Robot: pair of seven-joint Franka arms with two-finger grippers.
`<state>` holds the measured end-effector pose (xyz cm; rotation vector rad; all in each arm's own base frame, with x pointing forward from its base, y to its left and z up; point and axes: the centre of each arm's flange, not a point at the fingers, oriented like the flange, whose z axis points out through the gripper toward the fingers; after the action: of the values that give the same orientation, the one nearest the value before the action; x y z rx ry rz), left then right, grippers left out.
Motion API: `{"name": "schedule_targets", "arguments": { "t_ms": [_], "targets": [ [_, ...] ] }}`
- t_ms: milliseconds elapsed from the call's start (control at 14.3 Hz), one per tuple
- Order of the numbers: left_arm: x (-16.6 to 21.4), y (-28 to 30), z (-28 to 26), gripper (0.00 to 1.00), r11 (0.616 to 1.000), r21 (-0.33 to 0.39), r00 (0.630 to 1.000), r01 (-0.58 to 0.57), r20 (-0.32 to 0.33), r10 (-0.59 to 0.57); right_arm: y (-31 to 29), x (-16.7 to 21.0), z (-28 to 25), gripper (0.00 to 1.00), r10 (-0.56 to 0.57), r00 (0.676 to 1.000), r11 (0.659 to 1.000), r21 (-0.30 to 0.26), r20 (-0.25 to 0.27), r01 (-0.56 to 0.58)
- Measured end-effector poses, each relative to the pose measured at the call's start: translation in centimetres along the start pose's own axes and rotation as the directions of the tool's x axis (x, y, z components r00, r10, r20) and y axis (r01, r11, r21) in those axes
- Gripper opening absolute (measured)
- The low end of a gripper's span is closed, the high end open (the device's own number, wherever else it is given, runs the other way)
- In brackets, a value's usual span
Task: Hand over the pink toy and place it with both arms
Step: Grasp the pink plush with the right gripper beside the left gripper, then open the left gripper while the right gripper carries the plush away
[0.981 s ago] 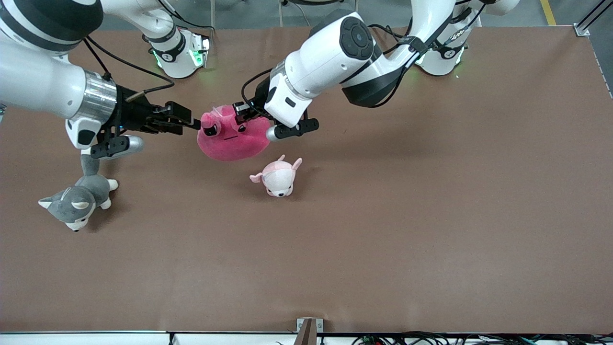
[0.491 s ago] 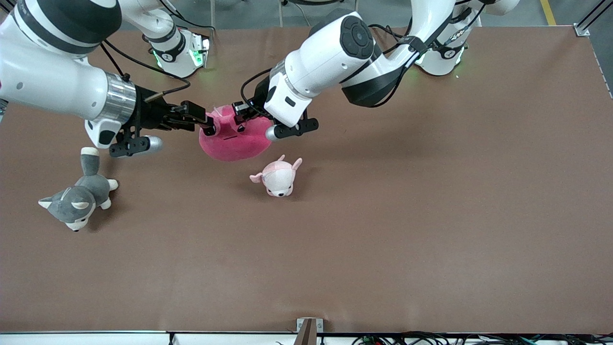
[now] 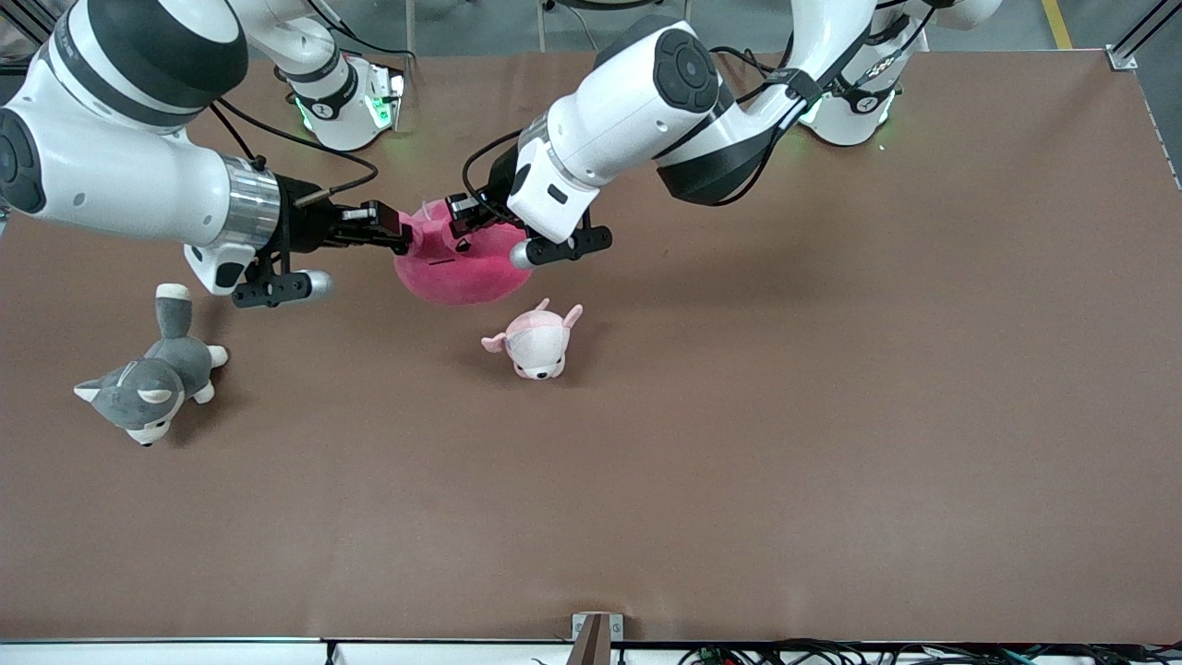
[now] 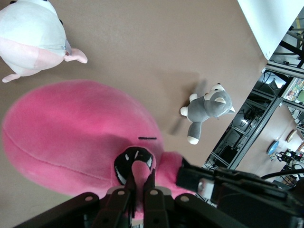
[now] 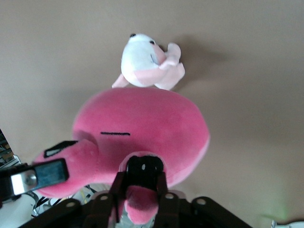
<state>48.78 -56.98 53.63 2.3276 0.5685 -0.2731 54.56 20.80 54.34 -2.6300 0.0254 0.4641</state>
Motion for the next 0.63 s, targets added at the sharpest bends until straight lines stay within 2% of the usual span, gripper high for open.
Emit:
{"name": "schedule_targets", "arguments": {
  "t_ms": [140,631],
  "targets": [
    [-0.05,0.01,0.02,0.08,1.000,0.000,1.000,-0.001,0.000,0.001,-0.01,-0.19,0.15,0.09,0.016,1.000,1.000,-0.004,0.016,-0.016],
    [0.16,0.04,-0.13,0.10,1.000,-0.002,1.000,0.001,-0.003,-0.001,-0.10,-0.37,0.13,0.09,0.017,1.000,1.000,-0.008,0.026,-0.016]
  ]
}}
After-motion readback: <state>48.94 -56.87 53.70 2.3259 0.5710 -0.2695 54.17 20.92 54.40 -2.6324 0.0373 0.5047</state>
